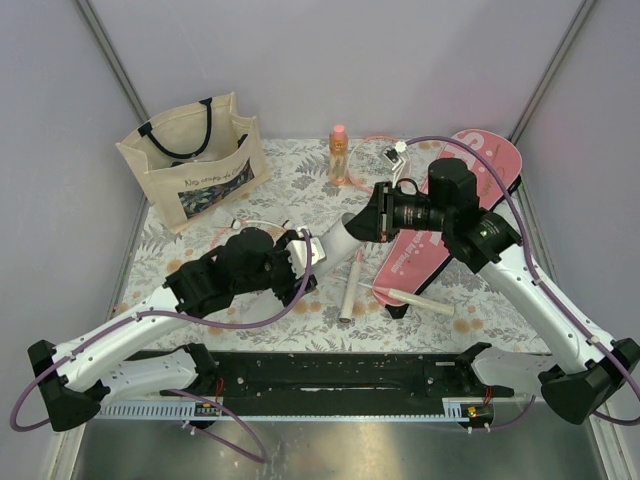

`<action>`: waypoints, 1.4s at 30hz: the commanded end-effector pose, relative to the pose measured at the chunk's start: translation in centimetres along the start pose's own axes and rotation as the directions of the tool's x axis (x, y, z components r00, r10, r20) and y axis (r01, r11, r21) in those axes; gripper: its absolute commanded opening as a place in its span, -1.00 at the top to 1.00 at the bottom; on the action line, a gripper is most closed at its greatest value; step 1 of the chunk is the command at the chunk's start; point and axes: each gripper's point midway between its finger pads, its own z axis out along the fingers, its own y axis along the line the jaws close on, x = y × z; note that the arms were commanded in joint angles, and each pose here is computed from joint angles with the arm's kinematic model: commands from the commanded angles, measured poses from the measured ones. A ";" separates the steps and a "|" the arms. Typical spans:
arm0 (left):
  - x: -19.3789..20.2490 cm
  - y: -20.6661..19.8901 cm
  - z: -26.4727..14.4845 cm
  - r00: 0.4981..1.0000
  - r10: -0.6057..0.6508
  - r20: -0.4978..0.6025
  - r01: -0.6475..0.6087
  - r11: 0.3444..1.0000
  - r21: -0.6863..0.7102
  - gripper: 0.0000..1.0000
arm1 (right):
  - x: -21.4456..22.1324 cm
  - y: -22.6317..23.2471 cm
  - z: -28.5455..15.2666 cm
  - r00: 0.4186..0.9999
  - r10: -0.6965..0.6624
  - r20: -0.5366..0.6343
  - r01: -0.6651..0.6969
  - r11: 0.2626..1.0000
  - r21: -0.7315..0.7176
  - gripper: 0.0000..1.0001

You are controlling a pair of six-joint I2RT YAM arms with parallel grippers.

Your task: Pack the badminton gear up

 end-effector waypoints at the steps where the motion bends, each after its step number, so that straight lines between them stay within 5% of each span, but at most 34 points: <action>1: -3.6 0.5 -0.6 0.990 0.031 0.139 -0.029 0.999 -0.020 -0.15 | -0.5 1.4 0.2 1.000 0.001 0.007 0.000 0.998 -0.057 0.57; 8: -2.7 0.8 -0.6 0.991 -0.007 0.135 0.015 0.998 -0.054 -0.11 | -3.1 3.3 -2.1 0.989 -0.022 0.143 0.022 1.000 -0.002 -0.02; 10: -2.6 0.8 -0.6 0.989 -0.030 0.147 0.039 0.997 -0.061 -0.10 | -3.9 4.3 -3.1 0.982 -0.047 0.185 0.047 0.999 0.002 -0.36; 16: -4.0 0.7 -1.2 0.969 -0.102 0.225 0.118 0.991 -0.059 -0.09 | -4.9 5.7 -5.3 0.954 -0.118 0.275 0.114 0.993 0.030 -0.99; 23: -7.9 1.2 -3.0 0.877 -0.274 0.395 0.309 0.951 -0.027 -0.09 | -3.8 5.3 -7.2 0.878 -0.266 0.399 0.268 0.962 0.051 -0.99; 31: -14.3 2.7 -7.8 0.596 -0.434 0.676 0.506 0.856 0.103 -0.12 | -0.1 5.6 -6.0 0.834 -0.349 0.428 0.440 0.888 -0.135 -0.99; 39: -16.5 2.8 -8.5 0.480 -0.481 0.734 0.522 0.829 0.202 -0.11 | 1.3 1.9 -2.1 0.890 -0.299 0.344 0.366 0.919 -0.149 -0.99; 42: -16.8 2.7 -8.0 0.489 -0.485 0.725 0.517 0.831 0.207 -0.10 | 2.0 2.0 -0.8 0.906 -0.303 0.297 0.364 0.915 -0.175 -0.99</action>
